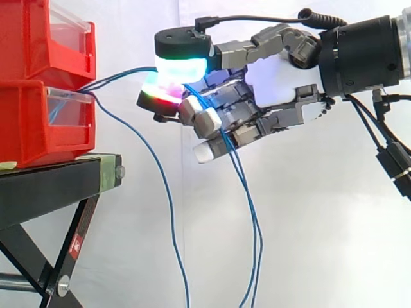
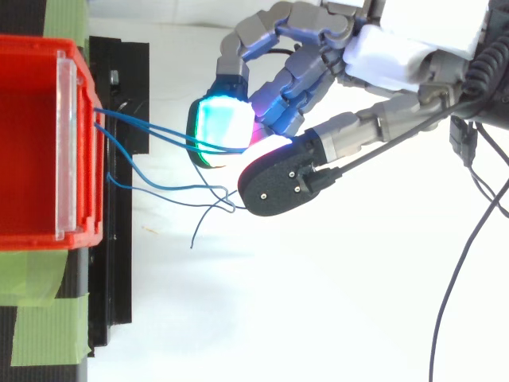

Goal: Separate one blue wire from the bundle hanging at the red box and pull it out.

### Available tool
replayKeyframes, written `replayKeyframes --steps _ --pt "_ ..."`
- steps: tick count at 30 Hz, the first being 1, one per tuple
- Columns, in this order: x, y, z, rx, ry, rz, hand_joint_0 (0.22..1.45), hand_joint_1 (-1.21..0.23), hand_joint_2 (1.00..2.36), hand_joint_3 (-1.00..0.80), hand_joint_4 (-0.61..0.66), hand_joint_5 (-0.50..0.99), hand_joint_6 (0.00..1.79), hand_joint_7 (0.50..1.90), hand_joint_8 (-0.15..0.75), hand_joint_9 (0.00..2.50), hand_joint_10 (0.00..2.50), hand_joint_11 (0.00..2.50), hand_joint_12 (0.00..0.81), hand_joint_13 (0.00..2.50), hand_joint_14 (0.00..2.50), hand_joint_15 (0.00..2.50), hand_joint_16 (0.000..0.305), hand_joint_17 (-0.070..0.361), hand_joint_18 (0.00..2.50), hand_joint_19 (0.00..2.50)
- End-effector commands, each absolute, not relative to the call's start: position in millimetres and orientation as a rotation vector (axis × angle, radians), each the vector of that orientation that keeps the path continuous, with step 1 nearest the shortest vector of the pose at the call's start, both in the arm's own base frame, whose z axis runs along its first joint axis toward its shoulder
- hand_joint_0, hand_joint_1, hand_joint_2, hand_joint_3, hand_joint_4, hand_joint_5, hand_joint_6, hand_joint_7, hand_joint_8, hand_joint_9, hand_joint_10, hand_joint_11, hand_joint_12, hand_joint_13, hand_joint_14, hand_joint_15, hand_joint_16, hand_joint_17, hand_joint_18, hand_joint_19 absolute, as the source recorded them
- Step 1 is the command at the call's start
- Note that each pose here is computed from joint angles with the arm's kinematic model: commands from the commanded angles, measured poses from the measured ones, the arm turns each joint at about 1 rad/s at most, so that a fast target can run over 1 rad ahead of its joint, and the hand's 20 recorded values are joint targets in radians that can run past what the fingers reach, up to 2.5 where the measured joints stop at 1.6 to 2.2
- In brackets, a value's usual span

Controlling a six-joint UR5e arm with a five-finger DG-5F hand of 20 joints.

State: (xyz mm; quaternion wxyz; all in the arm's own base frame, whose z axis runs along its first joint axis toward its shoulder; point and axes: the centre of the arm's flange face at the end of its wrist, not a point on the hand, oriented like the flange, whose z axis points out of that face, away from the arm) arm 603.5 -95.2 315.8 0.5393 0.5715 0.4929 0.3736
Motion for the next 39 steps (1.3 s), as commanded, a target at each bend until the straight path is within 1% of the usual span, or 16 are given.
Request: replayKeyframes --steps 1,7,10,13,15,17,18,23,27,29,31,33,39 --pt "603.0 -95.7 316.5 1.359 1.172 0.888 0.76 -0.94 1.01 -0.41 0.2 -0.26 0.91 0.94 0.314 0.82 0.01 1.31 0.441 1.0 0.03 1.09 0.056 0.127 0.78 0.53" --pt "602.9 -95.7 315.3 1.362 1.175 0.885 0.75 -0.96 1.0 -0.5 0.19 -0.26 0.91 0.95 0.317 0.78 0.01 1.31 0.451 0.93 0.03 1.03 0.057 0.128 0.78 0.52" --pt "602.9 -95.7 315.3 1.362 1.175 0.885 0.73 -0.97 1.0 -0.5 0.19 -0.26 0.91 0.94 0.317 0.77 0.01 1.31 0.447 0.92 0.03 1.03 0.057 0.128 0.77 0.52" --pt "603.1 -94.8 315.3 1.361 1.177 0.886 0.68 -0.93 1.0 -0.5 0.21 -0.25 0.91 0.93 0.334 0.82 0.01 1.3 0.452 0.96 0.03 1.04 0.056 0.127 0.77 0.57" --pt "602.8 -94.8 316.2 1.36 1.175 0.887 0.65 -0.85 1.0 -0.5 0.21 -0.25 0.91 0.93 0.338 0.87 0.01 1.3 0.454 0.99 0.03 1.04 0.056 0.126 0.78 0.59" --pt "602.9 -95.7 315.3 1.362 1.175 0.885 0.65 -0.84 1.0 -0.5 0.21 -0.24 0.91 0.93 0.341 0.89 0.01 1.3 0.453 1.0 0.03 1.04 0.056 0.126 0.79 0.6" --pt "603.1 -94.8 315.3 1.361 1.177 0.886 0.65 -0.79 1.0 -0.45 0.21 -0.24 0.91 0.92 0.344 0.91 0.01 1.3 0.452 1.01 0.03 1.05 0.056 0.126 0.79 0.61" --pt "602.9 -95.7 315.3 1.362 1.175 0.885 0.65 -0.75 1.01 -0.35 0.2 -0.24 0.91 0.92 0.345 0.95 0.01 1.29 0.45 1.04 0.03 1.06 0.056 0.126 0.8 0.63" --pt "603.1 -94.7 315.3 1.36 1.178 0.887 0.64 -0.73 1.01 -0.33 0.21 -0.24 0.91 0.94 0.342 0.95 0.01 1.3 0.452 1.04 0.02 1.06 0.057 0.128 0.79 0.66" --pt "602.7 -95.8 316.2 1.361 1.174 0.886 0.6 -0.74 1.01 -0.36 0.22 -0.24 0.91 0.95 0.346 0.94 0.01 1.3 0.454 1.03 0.03 1.07 0.058 0.13 0.78 0.66" --pt "603.1 -94.7 315.3 1.36 1.178 0.887 0.59 -0.76 1.01 -0.38 0.22 -0.24 0.91 0.96 0.35 0.93 0.01 1.3 0.456 1.02 0.03 1.07 0.059 0.132 0.77 0.66" --pt "602.9 -94.7 316.2 1.36 1.177 0.888 0.56 -0.8 1.01 -0.43 0.23 -0.24 0.91 0.97 0.355 0.91 0.01 1.31 0.465 1.01 0.03 1.08 0.061 0.136 0.76 0.66" --pt "603.1 -94.8 315.3 1.361 1.177 0.886 0.53 -0.82 1.0 -0.48 0.24 -0.25 0.91 0.97 0.359 0.89 0.01 1.31 0.472 1.0 0.03 1.07 0.062 0.14 0.75 0.65"
